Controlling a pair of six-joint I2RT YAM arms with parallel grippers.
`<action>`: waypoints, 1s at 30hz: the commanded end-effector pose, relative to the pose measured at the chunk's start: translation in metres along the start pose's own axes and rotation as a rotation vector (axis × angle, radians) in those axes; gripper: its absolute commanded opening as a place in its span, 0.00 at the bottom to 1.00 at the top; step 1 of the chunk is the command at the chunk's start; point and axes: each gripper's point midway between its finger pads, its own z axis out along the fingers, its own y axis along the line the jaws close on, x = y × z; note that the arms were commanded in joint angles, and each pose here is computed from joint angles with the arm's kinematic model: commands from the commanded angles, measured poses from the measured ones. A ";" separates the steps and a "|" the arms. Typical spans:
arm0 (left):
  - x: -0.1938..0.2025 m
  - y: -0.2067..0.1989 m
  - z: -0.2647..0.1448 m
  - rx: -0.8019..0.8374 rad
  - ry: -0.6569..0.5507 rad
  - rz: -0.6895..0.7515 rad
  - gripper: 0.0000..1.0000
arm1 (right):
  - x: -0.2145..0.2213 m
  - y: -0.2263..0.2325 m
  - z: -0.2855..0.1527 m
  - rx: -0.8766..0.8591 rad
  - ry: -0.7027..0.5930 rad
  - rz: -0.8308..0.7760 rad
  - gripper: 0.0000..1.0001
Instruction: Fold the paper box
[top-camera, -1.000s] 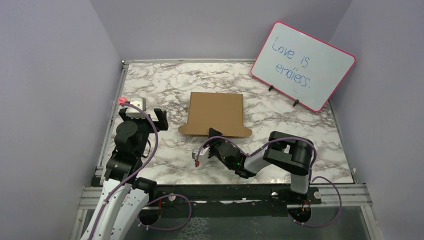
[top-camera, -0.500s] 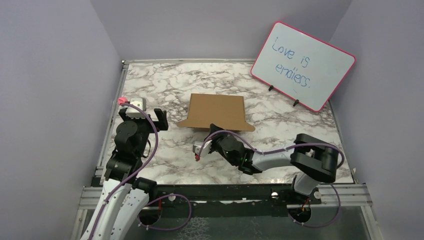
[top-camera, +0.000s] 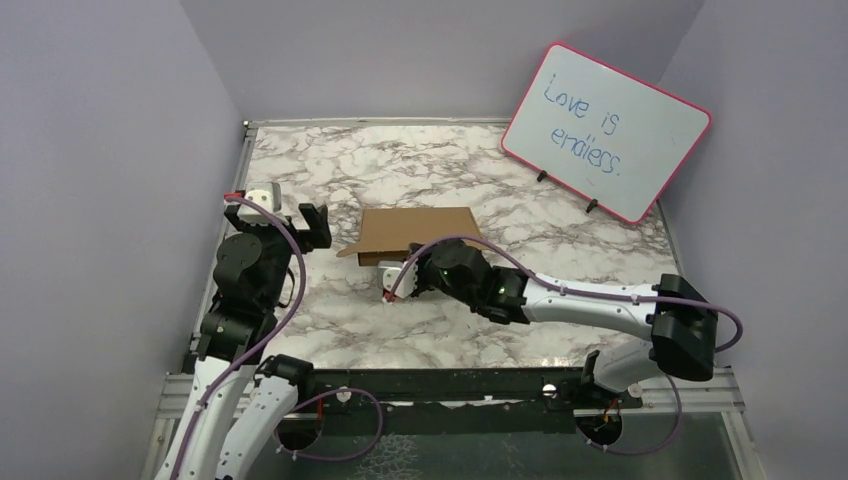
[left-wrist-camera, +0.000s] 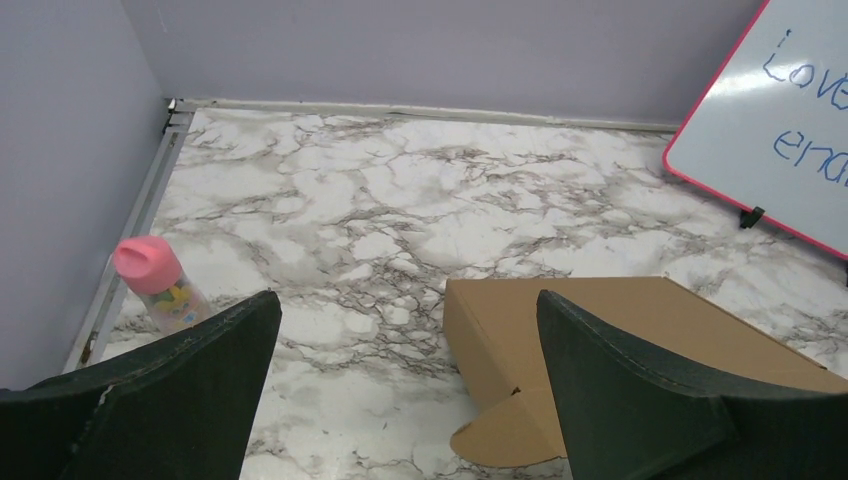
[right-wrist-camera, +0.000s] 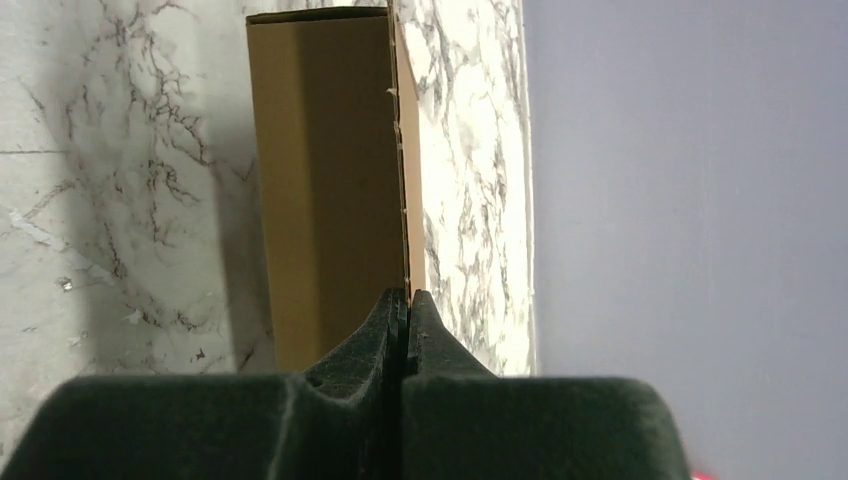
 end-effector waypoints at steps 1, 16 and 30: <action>-0.023 -0.006 -0.003 0.019 -0.016 -0.013 0.99 | -0.010 -0.009 -0.016 -0.120 -0.026 0.056 0.01; -0.029 -0.024 0.034 0.066 0.074 0.017 0.99 | 0.012 -0.058 -0.008 -0.384 -0.114 0.274 0.01; 0.034 -0.019 0.058 0.073 0.196 0.085 0.99 | 0.044 -0.061 0.036 -0.509 -0.050 0.368 0.17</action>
